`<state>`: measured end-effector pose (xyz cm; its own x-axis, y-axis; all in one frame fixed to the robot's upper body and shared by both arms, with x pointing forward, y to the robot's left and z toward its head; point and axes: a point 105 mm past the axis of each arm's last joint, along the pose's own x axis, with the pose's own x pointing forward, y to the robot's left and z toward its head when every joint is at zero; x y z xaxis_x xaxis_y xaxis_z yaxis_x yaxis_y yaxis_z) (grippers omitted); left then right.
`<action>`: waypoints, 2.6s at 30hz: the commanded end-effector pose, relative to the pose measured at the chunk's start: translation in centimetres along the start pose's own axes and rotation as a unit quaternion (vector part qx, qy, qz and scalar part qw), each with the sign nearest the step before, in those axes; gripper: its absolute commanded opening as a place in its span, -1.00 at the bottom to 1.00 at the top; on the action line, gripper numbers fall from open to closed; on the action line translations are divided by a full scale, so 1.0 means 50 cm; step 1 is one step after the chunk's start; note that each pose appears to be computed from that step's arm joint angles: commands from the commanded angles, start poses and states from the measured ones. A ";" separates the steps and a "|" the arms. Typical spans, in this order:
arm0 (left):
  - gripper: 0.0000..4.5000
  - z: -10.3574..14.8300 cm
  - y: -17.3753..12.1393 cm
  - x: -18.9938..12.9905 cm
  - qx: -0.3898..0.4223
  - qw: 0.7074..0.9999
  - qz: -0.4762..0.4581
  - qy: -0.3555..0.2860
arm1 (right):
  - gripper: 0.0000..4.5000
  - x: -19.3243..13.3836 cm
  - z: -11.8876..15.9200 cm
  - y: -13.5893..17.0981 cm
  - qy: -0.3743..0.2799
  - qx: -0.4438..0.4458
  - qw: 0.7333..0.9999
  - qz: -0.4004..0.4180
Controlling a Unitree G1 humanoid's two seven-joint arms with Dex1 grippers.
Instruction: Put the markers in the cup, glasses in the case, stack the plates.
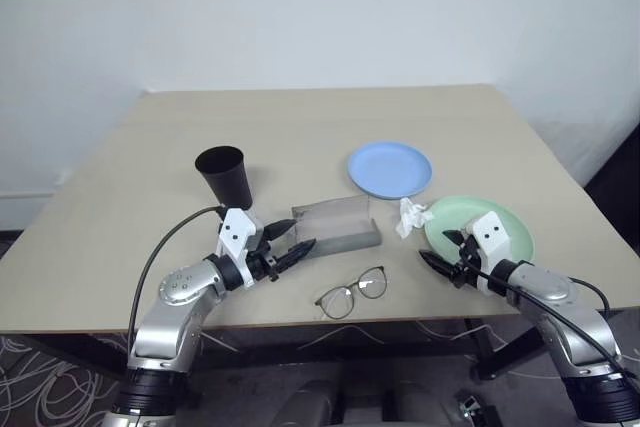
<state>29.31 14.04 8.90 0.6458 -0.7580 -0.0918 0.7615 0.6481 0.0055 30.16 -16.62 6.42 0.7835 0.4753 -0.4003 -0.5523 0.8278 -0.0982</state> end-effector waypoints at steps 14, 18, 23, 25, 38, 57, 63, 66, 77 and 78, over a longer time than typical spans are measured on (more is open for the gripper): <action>0.34 0.047 -0.029 0.040 0.020 0.998 -0.040 -0.044 | 0.31 0.042 0.005 -0.001 0.042 -0.027 0.997 -0.061; 0.34 0.048 -0.030 0.041 0.021 0.998 -0.038 -0.046 | -0.30 0.049 0.005 0.001 0.046 -0.060 0.994 -0.080; 0.34 0.047 -0.032 0.043 0.022 0.998 -0.038 -0.045 | -0.99 0.051 0.008 -0.012 0.046 -0.067 0.991 -0.103; 0.34 0.046 -0.031 0.045 0.023 0.998 -0.037 -0.045 | -0.99 0.049 0.012 -0.022 0.045 -0.076 0.990 -0.114; 0.34 0.048 -0.030 0.056 0.028 0.998 -0.038 -0.050 | -0.99 0.040 0.059 -0.100 0.038 -0.150 0.968 -0.199; 0.34 0.052 -0.005 0.056 0.040 0.998 -0.018 -0.053 | -0.99 0.200 0.265 -0.021 -0.124 -0.257 0.952 0.109; 0.34 0.051 -0.002 0.044 0.042 0.998 -0.001 -0.054 | -0.99 0.239 0.256 0.008 -0.101 -0.259 0.949 0.148; 0.34 0.053 -0.001 0.038 0.043 0.998 0.007 -0.055 | -0.99 0.252 0.256 0.013 -0.094 -0.257 0.951 0.141; 0.34 0.055 -0.003 0.033 0.044 0.997 0.015 -0.055 | -0.57 0.269 0.281 0.019 -0.113 -0.239 0.958 0.109; 0.34 0.055 -0.003 0.033 0.044 0.997 0.015 -0.055 | -0.41 0.268 0.285 0.016 -0.117 -0.240 0.958 0.102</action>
<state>30.33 12.44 9.81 0.6670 -0.7447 -0.0247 0.7449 0.6655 0.0476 43.53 -5.78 11.17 0.6267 0.7067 -0.3283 -0.7671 0.4854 -0.4194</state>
